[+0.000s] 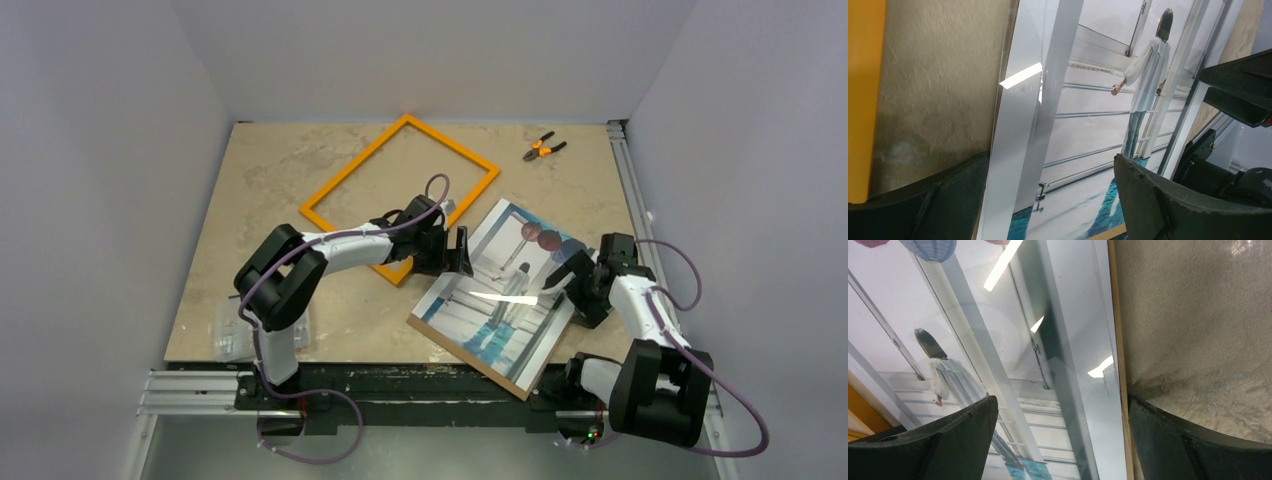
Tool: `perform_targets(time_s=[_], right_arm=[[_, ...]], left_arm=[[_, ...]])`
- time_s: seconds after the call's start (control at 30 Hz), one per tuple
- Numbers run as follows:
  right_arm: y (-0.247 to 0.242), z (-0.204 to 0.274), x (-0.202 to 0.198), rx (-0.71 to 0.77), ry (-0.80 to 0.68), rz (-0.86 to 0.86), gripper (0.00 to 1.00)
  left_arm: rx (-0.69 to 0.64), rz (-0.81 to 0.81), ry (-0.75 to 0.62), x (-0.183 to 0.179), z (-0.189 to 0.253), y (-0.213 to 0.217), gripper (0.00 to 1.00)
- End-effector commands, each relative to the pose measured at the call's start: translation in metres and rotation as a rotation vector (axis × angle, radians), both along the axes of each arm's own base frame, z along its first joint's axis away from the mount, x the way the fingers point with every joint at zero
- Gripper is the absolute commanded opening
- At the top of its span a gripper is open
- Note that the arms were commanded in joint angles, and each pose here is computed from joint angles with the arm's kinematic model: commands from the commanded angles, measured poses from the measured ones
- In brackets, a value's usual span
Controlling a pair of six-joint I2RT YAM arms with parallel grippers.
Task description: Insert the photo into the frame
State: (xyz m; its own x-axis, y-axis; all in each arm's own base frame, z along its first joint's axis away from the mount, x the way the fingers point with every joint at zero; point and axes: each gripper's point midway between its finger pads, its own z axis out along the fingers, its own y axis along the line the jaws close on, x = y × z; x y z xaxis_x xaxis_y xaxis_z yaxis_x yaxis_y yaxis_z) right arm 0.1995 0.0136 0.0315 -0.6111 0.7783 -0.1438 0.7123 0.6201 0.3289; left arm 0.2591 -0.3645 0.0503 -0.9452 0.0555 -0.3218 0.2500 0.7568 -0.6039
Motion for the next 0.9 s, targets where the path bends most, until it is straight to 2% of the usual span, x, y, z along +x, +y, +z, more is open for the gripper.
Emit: perform_targets(time_s=[0.0, 0.33, 0.53, 0.87], right_arm=[[0.015, 0.024, 0.037, 0.097, -0.138, 0.005, 0.98], [-0.001, 0.049, 0.067, 0.041, -0.205, -0.027, 0.98], [-0.019, 0.057, 0.068, -0.062, -0.193, -0.020, 0.99], [-0.016, 0.038, 0.032, -0.083, -0.117, -0.011, 0.99]], left_arm=[[-0.076, -0.103, 0.010, -0.003, 0.010, -0.034, 0.91], [-0.111, -0.141, -0.014, 0.020, 0.026, -0.062, 0.91], [0.111, -0.077, -0.136, 0.031, 0.032, -0.017, 1.00], [0.218, -0.038, -0.138, 0.003, 0.020, 0.034, 1.00]])
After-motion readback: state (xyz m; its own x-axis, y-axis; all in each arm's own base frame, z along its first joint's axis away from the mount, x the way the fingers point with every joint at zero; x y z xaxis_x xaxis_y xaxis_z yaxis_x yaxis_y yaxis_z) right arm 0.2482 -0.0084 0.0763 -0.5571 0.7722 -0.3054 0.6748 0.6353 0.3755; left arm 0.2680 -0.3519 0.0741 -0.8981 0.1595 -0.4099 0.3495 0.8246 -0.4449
